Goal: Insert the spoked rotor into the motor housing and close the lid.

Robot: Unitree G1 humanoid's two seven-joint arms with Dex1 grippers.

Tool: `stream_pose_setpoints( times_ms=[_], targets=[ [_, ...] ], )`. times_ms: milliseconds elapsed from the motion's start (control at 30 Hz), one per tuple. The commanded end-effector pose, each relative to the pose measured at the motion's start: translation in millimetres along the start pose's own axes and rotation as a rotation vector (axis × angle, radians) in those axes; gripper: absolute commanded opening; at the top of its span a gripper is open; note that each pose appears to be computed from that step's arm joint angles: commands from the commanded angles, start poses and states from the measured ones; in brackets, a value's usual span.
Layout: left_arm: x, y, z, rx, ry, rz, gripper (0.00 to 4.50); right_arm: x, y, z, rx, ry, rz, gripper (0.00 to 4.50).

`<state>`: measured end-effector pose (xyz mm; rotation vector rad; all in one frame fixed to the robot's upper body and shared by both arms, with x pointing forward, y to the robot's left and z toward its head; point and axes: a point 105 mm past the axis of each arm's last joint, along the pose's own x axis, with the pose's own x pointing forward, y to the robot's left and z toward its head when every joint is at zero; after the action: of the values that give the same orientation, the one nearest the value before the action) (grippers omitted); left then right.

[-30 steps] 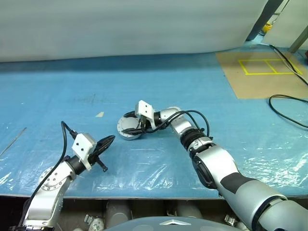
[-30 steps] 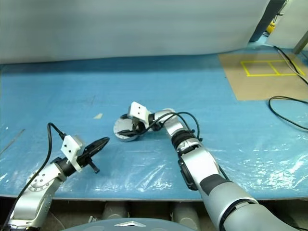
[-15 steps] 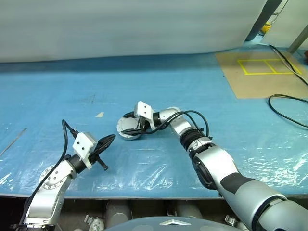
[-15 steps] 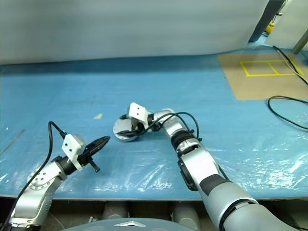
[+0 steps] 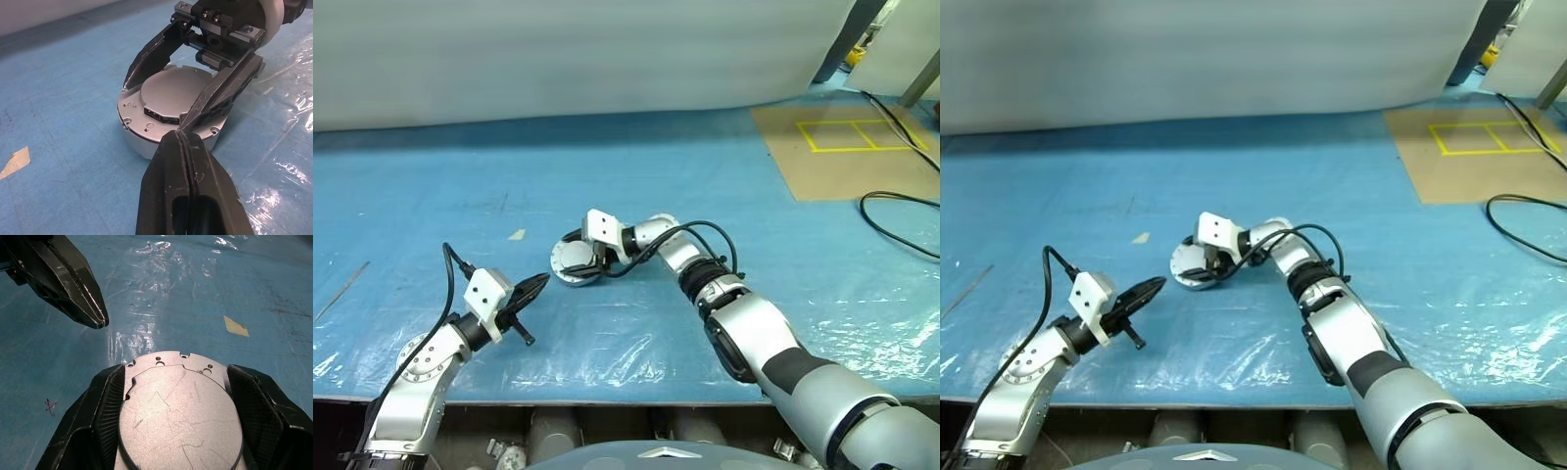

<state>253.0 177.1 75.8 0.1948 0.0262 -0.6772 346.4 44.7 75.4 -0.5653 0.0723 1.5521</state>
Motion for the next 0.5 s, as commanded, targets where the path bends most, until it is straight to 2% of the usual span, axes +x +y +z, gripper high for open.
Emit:
stream_pose_setpoints(
  times_ms=[33, 500],
  targets=[
    [2, 1, 9, 0.029, -0.032, -0.004, 0.0, -7, 33, -58, 0.085, 0.226, 0.12, 2.98],
    [4, 2, 9, 0.031, -0.03, -0.005, 0.0, -2, 27, -47, 0.211, 0.143, 0.079, 2.98]
  ],
)
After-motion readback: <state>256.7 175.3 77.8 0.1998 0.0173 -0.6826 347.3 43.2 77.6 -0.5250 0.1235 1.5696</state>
